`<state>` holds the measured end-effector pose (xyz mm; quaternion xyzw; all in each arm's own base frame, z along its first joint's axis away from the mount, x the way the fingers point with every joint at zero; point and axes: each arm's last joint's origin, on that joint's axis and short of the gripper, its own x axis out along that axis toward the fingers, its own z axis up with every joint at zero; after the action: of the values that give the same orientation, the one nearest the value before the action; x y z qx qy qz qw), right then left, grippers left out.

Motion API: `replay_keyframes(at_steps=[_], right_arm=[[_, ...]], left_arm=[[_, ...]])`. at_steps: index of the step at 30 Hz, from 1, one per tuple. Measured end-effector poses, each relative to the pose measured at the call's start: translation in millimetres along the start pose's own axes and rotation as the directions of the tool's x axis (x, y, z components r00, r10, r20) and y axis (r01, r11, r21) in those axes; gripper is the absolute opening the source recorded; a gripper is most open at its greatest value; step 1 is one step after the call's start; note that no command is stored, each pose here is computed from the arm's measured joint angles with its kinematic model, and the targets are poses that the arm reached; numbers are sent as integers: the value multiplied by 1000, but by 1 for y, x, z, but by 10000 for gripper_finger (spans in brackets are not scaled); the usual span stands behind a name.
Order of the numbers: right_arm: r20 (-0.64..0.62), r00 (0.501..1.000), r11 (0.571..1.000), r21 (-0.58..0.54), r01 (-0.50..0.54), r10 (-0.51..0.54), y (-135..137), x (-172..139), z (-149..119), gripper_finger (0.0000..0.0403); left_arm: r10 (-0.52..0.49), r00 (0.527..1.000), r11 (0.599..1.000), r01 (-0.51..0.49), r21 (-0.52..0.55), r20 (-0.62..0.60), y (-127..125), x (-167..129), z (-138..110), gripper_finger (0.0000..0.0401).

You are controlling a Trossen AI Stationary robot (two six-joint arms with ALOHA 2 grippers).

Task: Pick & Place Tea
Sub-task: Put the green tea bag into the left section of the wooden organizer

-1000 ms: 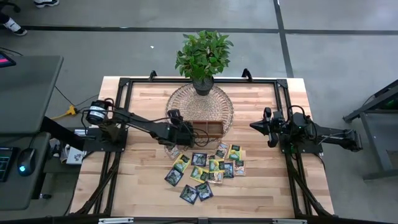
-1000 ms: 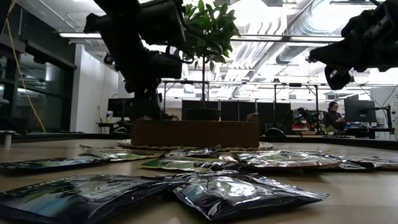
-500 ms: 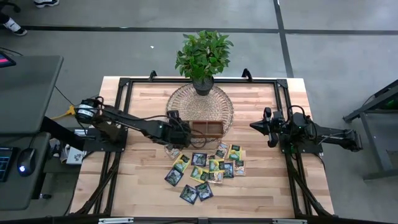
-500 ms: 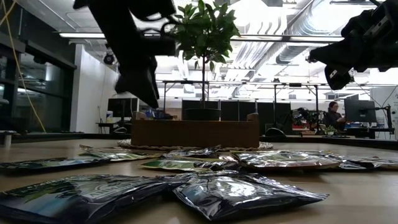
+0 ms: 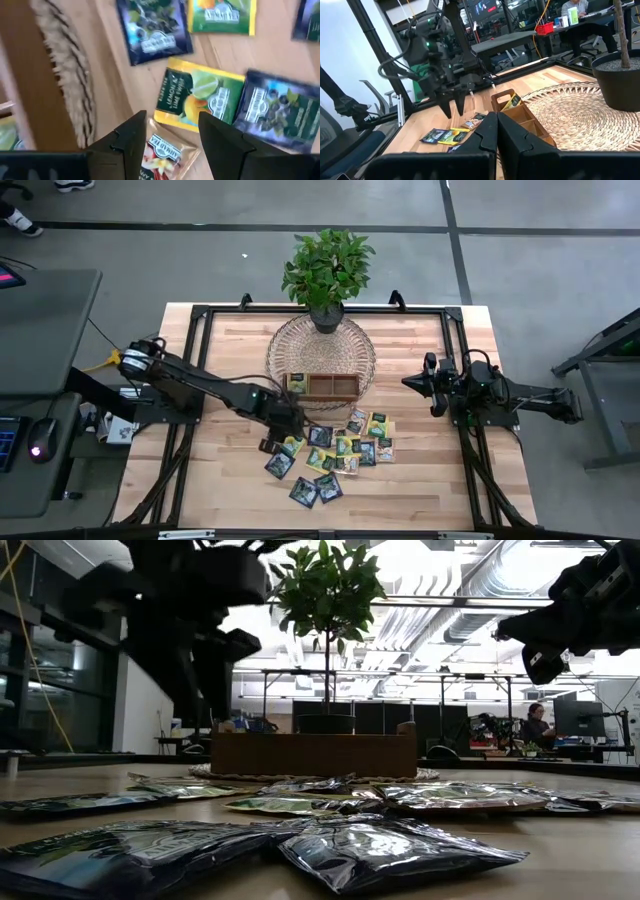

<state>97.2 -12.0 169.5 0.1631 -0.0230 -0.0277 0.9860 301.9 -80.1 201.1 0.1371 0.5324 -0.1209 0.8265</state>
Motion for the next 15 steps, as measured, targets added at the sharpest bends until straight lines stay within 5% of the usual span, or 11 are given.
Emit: replay_keyframes(at_steps=[8,15], right_arm=[[0,1000,1000,0,0,0,0,0,0,0],[0,1000,1000,0,0,0,0,0,0,0]], left_arm=[[-38,999,998,36,56,34,-10,14,7,183],[-43,998,997,40,66,44,-9,15,8,252]])
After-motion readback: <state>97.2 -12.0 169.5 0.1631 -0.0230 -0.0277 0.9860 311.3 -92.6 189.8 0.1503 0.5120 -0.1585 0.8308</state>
